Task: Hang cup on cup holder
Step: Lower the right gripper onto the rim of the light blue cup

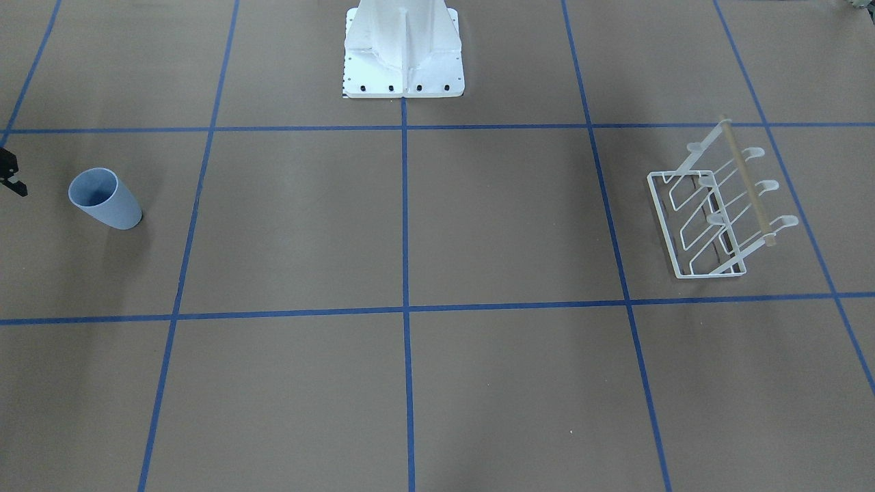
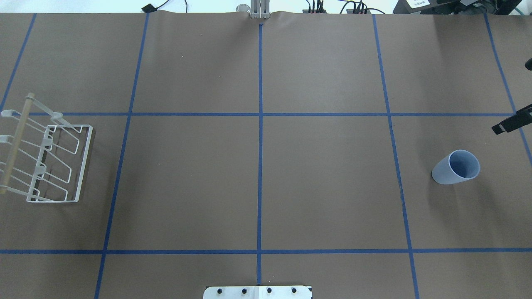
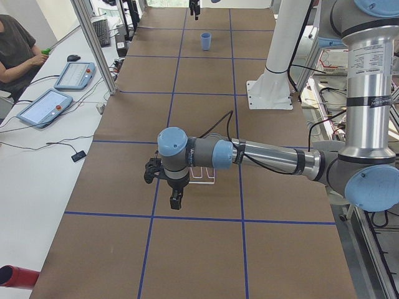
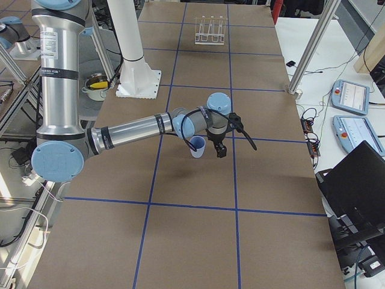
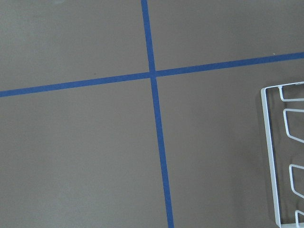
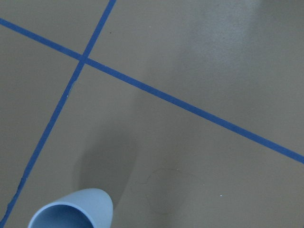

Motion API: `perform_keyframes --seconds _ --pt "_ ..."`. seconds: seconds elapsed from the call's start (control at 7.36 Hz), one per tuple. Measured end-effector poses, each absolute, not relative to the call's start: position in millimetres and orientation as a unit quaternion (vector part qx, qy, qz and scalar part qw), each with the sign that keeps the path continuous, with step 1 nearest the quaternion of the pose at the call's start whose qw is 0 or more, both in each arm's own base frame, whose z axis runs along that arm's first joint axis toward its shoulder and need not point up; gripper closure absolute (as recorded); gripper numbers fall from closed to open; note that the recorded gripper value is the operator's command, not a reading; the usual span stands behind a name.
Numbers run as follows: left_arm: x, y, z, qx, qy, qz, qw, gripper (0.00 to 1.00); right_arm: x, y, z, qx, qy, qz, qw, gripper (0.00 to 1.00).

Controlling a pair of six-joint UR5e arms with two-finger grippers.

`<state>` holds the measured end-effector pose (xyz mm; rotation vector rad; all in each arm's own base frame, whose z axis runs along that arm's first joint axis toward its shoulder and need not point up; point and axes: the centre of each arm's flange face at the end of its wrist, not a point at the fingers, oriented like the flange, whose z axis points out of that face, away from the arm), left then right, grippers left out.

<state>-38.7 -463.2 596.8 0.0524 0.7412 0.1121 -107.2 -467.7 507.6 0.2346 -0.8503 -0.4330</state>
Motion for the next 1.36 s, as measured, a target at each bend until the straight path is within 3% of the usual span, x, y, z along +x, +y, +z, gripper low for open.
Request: perform_keyframes --seconds 0.95,1.36 --pt "-38.7 -463.1 598.2 0.024 0.362 0.054 0.93 0.01 -169.5 -435.7 528.6 0.071 -0.392 -0.267 0.877 0.0" --pt "-38.7 -463.1 598.9 0.023 0.362 0.054 0.93 0.01 -188.3 -434.1 540.0 0.056 -0.388 -0.278 0.877 0.17"
